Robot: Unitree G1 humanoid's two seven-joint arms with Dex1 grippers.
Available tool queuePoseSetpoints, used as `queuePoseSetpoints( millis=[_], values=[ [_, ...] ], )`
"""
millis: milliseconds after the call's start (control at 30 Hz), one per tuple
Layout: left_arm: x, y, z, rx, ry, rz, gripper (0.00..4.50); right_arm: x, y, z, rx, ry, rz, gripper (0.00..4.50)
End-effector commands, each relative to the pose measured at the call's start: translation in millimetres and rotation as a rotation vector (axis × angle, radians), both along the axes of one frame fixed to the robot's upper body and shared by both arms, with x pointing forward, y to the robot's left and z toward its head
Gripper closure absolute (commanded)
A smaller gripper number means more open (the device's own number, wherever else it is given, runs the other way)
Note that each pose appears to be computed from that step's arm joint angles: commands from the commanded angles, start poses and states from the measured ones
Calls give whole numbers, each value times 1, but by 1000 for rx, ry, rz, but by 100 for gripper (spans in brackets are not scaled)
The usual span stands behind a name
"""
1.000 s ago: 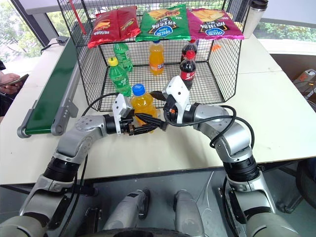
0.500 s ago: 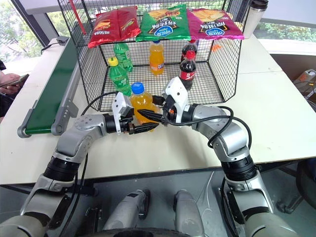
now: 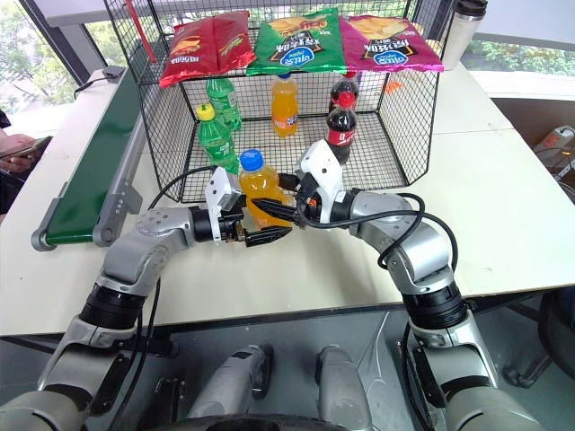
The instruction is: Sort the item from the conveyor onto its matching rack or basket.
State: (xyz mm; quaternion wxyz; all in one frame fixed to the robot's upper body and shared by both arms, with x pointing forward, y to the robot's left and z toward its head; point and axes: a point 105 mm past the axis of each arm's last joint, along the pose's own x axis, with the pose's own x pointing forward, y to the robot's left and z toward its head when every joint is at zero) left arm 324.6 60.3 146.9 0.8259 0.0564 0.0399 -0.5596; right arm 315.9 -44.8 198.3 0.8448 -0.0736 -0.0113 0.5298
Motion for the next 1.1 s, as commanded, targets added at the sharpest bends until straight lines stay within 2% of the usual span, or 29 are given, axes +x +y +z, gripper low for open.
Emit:
queuePoseSetpoints(
  millis=[33,400,533,867,1100],
  values=[
    [-3,-1,11,-2,-56,-17,6,-4,1,19,32,-74,7,247],
    [15,55,15,14,-148,266,6,10,-5,23,41,-96,-66,247],
    [19,76,31,-35,-184,392,6,31,-6,28,60,-129,-169,247],
    [4,86,36,-66,-179,477,6,73,-7,46,139,-196,-355,247],
    [1,88,38,-78,-174,495,6,90,-11,49,161,-222,-433,247]
  ],
)
